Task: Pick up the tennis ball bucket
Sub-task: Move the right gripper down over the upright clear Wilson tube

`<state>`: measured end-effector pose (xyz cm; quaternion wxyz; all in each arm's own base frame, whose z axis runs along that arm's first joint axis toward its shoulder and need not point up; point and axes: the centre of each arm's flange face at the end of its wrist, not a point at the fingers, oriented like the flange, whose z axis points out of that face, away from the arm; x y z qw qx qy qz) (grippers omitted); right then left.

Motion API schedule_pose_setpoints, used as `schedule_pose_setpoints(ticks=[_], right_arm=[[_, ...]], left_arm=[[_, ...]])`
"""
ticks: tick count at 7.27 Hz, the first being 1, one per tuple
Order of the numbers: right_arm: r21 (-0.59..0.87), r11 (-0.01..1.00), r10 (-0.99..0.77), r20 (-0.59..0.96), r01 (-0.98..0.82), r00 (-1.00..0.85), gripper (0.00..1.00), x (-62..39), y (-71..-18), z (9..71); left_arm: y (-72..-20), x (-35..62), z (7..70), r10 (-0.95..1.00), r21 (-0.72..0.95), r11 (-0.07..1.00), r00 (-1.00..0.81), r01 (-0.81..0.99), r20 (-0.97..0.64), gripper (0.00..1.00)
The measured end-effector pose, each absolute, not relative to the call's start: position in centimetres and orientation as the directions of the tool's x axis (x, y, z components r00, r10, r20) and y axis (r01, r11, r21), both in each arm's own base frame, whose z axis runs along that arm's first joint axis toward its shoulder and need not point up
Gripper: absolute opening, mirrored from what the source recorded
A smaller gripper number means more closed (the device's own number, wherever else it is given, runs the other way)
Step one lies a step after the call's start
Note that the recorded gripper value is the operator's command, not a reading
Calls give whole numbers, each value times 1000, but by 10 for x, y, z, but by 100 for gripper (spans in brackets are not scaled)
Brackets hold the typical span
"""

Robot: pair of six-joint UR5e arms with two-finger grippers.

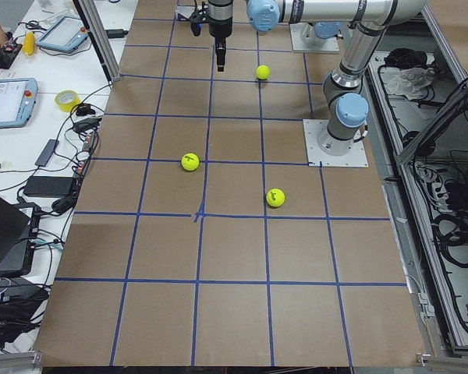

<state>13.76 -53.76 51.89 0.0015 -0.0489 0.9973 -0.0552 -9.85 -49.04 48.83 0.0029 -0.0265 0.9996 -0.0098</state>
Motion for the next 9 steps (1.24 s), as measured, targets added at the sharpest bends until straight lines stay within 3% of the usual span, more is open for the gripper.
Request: schedule_pose_setpoints(ticks=[5,9], right_arm=[[-129,991,24,-3,24,-1000,96,109,-548,519],[-149,983,115,62,105,-991,95,-16,-712,394]], left_arm=[[-491,-98,487,-53,-16,998,-999,-53,-5,100],[-491,-99,487,-53,-16,998,-999,-53,-3,100]])
